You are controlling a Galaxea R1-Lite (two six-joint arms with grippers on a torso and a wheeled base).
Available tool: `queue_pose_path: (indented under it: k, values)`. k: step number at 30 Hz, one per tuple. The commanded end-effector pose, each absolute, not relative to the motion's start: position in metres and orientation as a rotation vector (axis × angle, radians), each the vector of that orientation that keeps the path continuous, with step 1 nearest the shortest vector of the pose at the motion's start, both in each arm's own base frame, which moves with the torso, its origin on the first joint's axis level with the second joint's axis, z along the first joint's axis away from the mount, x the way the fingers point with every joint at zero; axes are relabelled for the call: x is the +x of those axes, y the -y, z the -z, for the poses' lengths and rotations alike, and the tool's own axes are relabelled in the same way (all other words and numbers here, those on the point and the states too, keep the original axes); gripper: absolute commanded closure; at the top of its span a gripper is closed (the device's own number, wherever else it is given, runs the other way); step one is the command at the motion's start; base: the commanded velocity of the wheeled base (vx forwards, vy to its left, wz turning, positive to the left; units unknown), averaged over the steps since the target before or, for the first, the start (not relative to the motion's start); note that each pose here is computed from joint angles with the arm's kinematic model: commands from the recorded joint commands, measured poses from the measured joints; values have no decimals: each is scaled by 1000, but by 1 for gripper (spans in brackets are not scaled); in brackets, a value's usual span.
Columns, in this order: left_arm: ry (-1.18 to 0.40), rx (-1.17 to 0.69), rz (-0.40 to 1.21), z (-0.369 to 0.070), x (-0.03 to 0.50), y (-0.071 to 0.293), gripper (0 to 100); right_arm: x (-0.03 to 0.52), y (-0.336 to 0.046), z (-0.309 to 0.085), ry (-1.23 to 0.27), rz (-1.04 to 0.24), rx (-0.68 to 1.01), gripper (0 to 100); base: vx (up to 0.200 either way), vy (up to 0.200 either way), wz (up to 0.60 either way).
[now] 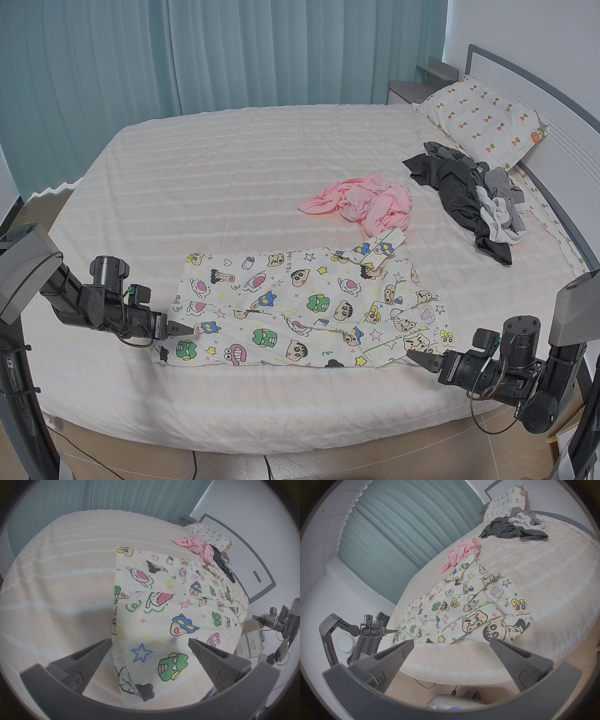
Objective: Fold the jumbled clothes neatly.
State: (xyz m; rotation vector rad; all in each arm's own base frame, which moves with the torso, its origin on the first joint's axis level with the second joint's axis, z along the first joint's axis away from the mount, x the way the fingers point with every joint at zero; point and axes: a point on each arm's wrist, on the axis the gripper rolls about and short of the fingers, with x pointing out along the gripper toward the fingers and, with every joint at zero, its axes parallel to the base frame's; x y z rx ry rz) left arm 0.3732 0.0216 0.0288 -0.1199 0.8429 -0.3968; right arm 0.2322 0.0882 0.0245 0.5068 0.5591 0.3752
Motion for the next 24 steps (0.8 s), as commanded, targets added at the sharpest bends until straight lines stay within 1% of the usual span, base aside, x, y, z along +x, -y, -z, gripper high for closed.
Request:
queue_pose_path:
  k: [1,15,16,24]
  values:
    - [-846,-121,393,-27,375,-22,0,233,-89,-25,-550,-381,508,0,0,0,0]
    - [-880,-120,371,-14,378,-24,0,233,-89,-24,-555,-380,507,0,0,0,0]
    - [-887,-121,370,-12,378,-24,100,233,-89,-24,-555,-380,507,0,0,0,0]
    - [-892,-126,343,-14,374,-31,100,232,-91,-23,-560,-388,505,0,0,0,0]
